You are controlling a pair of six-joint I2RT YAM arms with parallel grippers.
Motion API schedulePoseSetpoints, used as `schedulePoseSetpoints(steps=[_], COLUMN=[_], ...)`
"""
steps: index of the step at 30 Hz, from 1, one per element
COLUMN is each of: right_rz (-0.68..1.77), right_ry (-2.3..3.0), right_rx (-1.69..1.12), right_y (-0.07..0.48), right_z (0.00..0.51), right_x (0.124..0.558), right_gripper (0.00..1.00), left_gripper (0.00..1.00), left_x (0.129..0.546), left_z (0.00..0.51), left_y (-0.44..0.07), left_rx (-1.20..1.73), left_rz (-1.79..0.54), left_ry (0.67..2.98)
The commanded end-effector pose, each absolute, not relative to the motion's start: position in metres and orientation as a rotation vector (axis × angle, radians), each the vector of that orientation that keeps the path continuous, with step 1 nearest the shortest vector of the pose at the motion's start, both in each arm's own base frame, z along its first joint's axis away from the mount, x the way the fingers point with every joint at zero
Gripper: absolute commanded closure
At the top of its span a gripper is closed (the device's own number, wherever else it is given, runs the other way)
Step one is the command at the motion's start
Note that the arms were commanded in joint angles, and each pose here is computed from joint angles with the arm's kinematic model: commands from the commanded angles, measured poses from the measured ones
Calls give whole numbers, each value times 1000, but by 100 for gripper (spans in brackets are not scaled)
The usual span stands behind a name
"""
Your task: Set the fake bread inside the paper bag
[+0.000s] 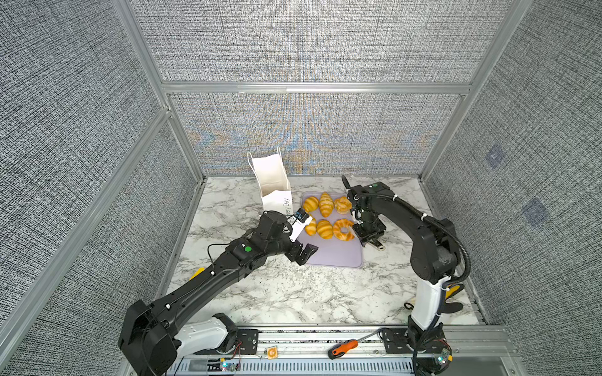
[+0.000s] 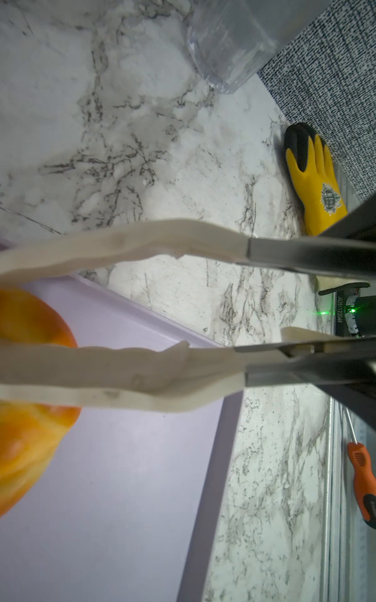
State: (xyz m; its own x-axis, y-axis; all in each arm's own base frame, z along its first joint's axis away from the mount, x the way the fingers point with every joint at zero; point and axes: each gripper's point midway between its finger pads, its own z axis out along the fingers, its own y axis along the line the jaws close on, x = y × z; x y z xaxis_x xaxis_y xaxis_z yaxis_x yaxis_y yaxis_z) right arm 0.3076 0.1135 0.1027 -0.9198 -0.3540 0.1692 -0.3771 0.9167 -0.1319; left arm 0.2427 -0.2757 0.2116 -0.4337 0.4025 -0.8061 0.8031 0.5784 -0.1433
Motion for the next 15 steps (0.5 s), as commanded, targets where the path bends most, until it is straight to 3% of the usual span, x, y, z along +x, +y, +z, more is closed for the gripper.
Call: schedulePoseSetpoints(steps=[1, 6, 15], right_rz=[256, 251, 269], right_ry=[-2876, -2917, -2985], right_rx=[553, 501, 501], right_y=[110, 108, 115], right_z=[111, 130, 144], right_x=[284, 274, 300], right_gripper=[54, 54, 47], left_gripper=[1, 1, 1], left_x=[246, 245, 246], left_z=[216, 215, 212], left_y=[-276, -276, -280], left_rx=[960, 964, 983], left_rz=[-664, -663, -670], left_ry=[2033, 2033, 2034])
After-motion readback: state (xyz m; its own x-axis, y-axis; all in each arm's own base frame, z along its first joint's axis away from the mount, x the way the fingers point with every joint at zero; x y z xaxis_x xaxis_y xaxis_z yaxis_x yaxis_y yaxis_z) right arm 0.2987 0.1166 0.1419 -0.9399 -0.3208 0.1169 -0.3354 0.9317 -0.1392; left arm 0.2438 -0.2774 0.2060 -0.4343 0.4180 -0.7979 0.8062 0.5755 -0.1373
